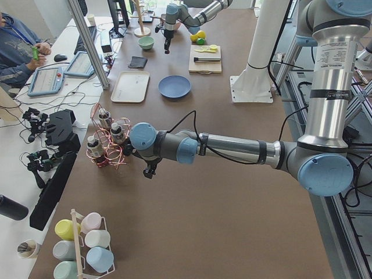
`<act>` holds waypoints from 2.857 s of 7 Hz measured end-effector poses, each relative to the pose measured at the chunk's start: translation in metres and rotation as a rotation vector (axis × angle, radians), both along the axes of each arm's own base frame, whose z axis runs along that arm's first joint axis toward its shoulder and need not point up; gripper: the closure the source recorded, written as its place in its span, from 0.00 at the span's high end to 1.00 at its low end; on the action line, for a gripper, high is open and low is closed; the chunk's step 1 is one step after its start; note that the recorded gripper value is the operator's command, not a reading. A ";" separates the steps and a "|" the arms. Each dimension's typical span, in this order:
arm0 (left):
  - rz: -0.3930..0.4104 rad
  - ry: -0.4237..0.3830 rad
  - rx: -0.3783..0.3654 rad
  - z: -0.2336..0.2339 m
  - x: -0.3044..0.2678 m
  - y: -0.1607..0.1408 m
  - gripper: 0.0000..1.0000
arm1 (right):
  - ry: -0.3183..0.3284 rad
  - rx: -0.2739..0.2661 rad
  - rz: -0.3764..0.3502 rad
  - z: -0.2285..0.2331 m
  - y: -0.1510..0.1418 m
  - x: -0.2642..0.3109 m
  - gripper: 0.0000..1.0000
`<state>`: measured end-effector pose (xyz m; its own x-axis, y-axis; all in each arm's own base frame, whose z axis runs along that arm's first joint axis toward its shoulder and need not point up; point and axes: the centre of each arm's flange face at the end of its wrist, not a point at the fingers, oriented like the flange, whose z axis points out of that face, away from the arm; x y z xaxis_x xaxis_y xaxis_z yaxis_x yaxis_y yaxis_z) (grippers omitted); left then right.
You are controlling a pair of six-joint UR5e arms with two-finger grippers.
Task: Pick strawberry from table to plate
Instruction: 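Lower the right gripper and grasp the red strawberry, then carry the strawberry with the right gripper over the blue plate, then open the right gripper to release the strawberry onto the plate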
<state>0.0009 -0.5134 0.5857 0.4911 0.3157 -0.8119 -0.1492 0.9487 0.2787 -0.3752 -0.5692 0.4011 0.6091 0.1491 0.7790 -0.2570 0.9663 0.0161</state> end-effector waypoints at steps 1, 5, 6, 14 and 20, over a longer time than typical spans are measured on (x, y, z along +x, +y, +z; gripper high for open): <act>0.000 -0.005 -0.017 0.009 -0.001 0.009 0.99 | -0.008 -0.027 0.026 -0.039 -0.004 -0.023 0.00; -0.017 -0.062 -0.051 0.028 -0.009 0.024 0.99 | -0.044 -0.083 0.115 -0.184 0.028 -0.125 0.00; -0.027 -0.128 -0.074 0.039 -0.014 0.027 0.99 | -0.049 -0.085 0.122 -0.208 0.040 -0.144 0.00; -0.111 -0.200 -0.172 0.064 -0.059 0.083 0.99 | 0.068 -0.040 0.133 -0.217 0.103 -0.274 0.00; -0.116 -0.202 -0.208 0.079 -0.063 0.105 0.99 | 0.048 -0.006 0.121 -0.228 0.099 -0.264 1.00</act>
